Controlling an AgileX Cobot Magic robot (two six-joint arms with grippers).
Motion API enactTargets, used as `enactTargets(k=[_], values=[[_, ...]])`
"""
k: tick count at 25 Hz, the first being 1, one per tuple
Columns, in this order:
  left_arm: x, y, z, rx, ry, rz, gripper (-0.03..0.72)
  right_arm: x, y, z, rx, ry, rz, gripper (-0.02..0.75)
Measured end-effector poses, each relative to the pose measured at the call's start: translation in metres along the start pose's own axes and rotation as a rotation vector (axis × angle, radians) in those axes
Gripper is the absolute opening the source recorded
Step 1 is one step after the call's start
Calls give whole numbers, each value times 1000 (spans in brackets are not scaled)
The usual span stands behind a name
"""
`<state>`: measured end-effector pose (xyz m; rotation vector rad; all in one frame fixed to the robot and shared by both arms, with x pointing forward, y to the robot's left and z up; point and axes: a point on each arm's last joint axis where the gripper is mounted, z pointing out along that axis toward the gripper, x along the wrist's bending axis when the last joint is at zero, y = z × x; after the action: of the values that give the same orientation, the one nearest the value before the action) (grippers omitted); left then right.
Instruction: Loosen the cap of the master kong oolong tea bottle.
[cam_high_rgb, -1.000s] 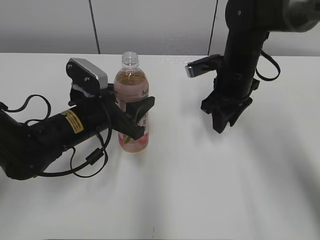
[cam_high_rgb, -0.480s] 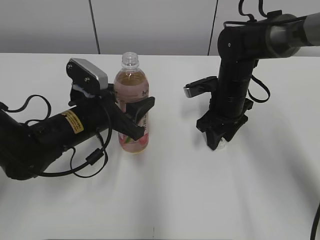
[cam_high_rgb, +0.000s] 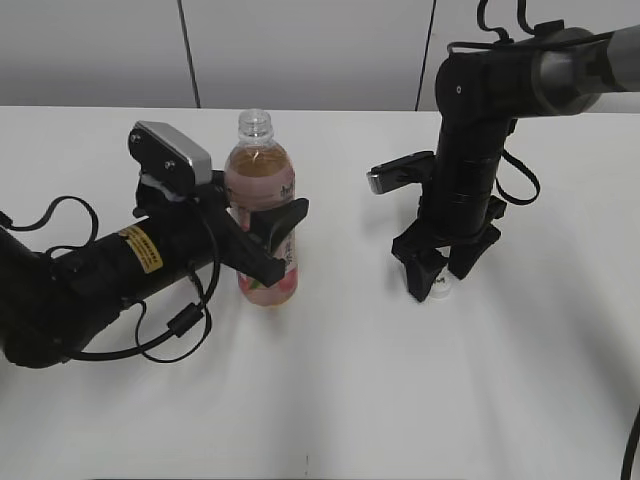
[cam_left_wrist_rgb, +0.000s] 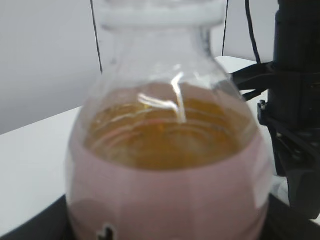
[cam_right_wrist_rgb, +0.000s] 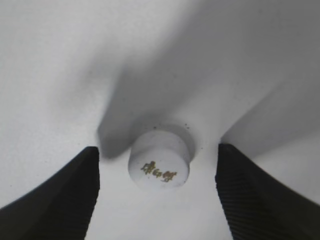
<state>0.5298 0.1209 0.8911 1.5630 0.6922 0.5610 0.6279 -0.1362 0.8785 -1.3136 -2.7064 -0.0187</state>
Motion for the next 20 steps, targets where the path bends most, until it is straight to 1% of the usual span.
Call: enactTargets(k=[4,10,15,20], values=[[-1,-1,-2,-5,-4,-2,472,0,0,0,0,0,0,545],[-1,-1,-3,-9,-5,-3,575,1,0,0,-5,8,5,545],[-2,-4,-7,3,-4,-9,589,2,1,0,-10,18,11,545],[-6,-16,-21,60,4,-31,589,2,1,0,-11,22,14,545]])
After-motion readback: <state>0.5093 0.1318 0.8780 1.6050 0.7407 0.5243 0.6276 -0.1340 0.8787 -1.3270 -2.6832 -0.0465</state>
